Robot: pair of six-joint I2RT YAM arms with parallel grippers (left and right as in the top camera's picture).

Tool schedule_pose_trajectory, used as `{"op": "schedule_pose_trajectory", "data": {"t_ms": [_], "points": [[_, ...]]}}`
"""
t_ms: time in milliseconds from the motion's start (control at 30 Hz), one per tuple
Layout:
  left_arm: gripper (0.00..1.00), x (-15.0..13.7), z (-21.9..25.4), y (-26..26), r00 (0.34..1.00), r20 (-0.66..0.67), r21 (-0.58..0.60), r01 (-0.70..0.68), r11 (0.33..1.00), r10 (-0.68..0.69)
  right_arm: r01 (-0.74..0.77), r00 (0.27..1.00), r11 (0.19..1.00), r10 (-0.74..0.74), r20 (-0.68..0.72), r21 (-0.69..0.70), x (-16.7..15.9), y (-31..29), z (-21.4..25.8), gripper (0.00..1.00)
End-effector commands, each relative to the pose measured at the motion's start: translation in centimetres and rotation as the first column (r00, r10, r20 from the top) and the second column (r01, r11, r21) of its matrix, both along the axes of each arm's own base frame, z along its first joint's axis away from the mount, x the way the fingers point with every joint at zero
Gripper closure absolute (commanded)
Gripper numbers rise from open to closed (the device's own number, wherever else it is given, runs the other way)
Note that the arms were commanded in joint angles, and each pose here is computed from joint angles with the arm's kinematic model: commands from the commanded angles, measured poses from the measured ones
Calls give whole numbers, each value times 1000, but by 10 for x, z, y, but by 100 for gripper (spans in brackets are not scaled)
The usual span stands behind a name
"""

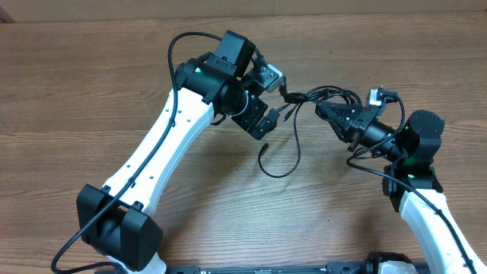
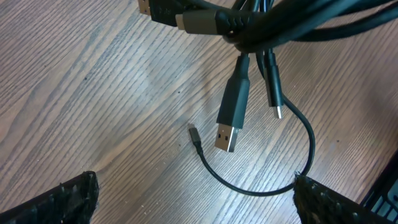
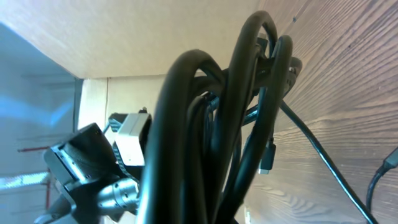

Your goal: Untangle cables

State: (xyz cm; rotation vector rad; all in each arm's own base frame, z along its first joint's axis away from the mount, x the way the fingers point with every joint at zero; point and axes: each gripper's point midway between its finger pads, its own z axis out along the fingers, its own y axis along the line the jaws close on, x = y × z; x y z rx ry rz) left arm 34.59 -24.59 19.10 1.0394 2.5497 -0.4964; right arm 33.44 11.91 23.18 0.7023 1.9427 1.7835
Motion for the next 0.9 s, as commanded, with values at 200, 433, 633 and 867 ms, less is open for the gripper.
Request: {"op": "schedule_pose_trajectory", "data": {"t_ms": [200,433,633,867], "points": [[0,2,6,-1,1000,23,-4,11,1000,-10,35,999,990,-39,24,136,7,-3,41,96],[0,2,6,-1,1000,23,-4,11,1000,-11,50,999,975,-47,-15,217,8,-4,53,96],[0,2,6,-1,1000,23,-5,11,1000,-11,63,994,958,-36,-100,280,8,-4,53,96],[0,26,29,-28,992,129,-144,13,990,5,101,988,944,-59,-141,313,12,-8,53,92]]}}
